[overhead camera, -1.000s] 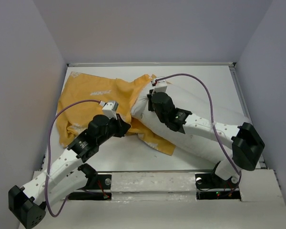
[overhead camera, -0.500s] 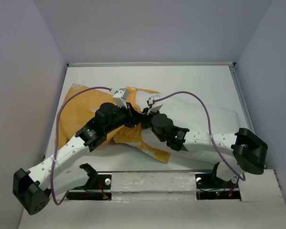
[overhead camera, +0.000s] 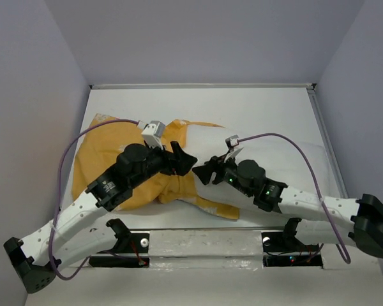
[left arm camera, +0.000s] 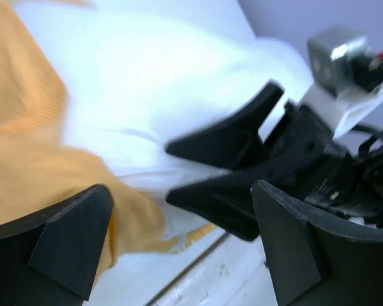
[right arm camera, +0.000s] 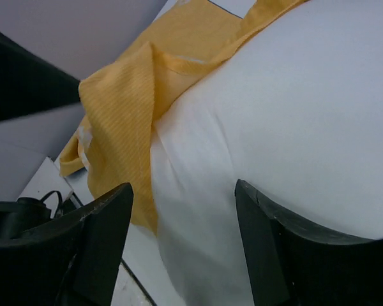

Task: Put the pillow into the pillowcase

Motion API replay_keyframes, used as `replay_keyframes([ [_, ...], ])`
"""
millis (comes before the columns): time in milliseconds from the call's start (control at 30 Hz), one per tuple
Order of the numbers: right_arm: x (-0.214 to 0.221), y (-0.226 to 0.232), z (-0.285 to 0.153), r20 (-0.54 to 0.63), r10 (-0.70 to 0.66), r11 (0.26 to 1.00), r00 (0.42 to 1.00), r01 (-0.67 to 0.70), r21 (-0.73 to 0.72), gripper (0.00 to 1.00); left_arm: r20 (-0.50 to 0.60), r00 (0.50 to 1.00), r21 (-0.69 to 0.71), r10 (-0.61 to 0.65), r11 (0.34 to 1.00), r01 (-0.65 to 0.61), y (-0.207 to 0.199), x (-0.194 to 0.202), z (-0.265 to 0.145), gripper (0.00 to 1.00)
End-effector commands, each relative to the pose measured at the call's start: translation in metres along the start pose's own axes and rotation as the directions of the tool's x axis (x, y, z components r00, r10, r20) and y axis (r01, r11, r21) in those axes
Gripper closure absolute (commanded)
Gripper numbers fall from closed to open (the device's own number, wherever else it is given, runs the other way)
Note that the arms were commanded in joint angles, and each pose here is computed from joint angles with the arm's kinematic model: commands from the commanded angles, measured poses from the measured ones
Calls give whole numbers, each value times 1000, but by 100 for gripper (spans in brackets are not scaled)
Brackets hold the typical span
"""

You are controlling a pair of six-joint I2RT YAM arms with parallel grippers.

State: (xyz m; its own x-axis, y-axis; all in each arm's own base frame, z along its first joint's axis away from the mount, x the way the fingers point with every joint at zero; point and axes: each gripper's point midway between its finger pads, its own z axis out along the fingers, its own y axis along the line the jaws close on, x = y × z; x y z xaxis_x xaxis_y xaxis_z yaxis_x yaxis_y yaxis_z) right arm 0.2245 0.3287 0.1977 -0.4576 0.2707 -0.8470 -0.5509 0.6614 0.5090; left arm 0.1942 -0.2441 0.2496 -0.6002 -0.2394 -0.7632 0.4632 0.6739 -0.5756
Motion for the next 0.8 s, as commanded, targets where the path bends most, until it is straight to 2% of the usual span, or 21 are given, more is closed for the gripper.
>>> replay_keyframes([
  [0, 15, -12, -32, -148, -51, 998, 988, 57, 39, 25, 287, 946, -132, 151, 984, -117, -17, -111, -29, 1],
  [33, 21, -20, -40, -202, -92, 992, 975, 107, 65, 25, 294, 941, -166, 166, 979, -121, -13, -118, -27, 5],
  [67, 15, -21, -45, -206, -108, 988, 973, 127, 82, 25, 293, 936, -214, 194, 968, -133, -5, -123, -25, 6],
  [167, -17, -15, -56, -183, -181, 976, 966, 199, 85, 22, 244, 946, -309, 214, 942, -134, 25, -129, -4, 19],
  [200, -37, -13, -56, -145, -184, 975, 972, 199, 99, 22, 218, 954, -358, 208, 926, -120, 50, -129, 5, 25],
  [267, -54, -22, -53, -133, -211, 967, 968, 227, 117, 23, 175, 965, -373, 194, 920, -117, 76, -125, 23, 35],
  [300, -61, -25, -49, -133, -217, 964, 967, 234, 127, 23, 188, 965, -370, 185, 923, -105, 81, -131, 21, 37],
  [367, -74, -37, -34, -150, -240, 949, 959, 264, 169, 29, 120, 975, -427, 185, 897, -117, 112, -130, 38, 40],
  [400, -87, -36, -28, -136, -258, 945, 957, 279, 171, 38, 61, 979, -411, 194, 899, -152, 117, -125, 55, 38],
  [533, -94, -66, -2, -185, -245, 933, 952, 283, 223, 38, -70, 979, -344, 194, 916, -206, 126, -109, 98, 32],
  [567, -105, -72, 3, -169, -252, 920, 953, 290, 263, 37, -82, 978, -350, 191, 914, -208, 130, -108, 103, 31],
  [667, -92, -91, 19, -277, -282, 894, 919, 356, 273, 17, -139, 974, -320, 182, 922, -218, 136, -99, 124, 29],
  [767, -55, -97, 32, -389, -274, 906, 880, 372, 202, 14, -163, 973, -334, 161, 919, -208, 147, -91, 134, 29],
])
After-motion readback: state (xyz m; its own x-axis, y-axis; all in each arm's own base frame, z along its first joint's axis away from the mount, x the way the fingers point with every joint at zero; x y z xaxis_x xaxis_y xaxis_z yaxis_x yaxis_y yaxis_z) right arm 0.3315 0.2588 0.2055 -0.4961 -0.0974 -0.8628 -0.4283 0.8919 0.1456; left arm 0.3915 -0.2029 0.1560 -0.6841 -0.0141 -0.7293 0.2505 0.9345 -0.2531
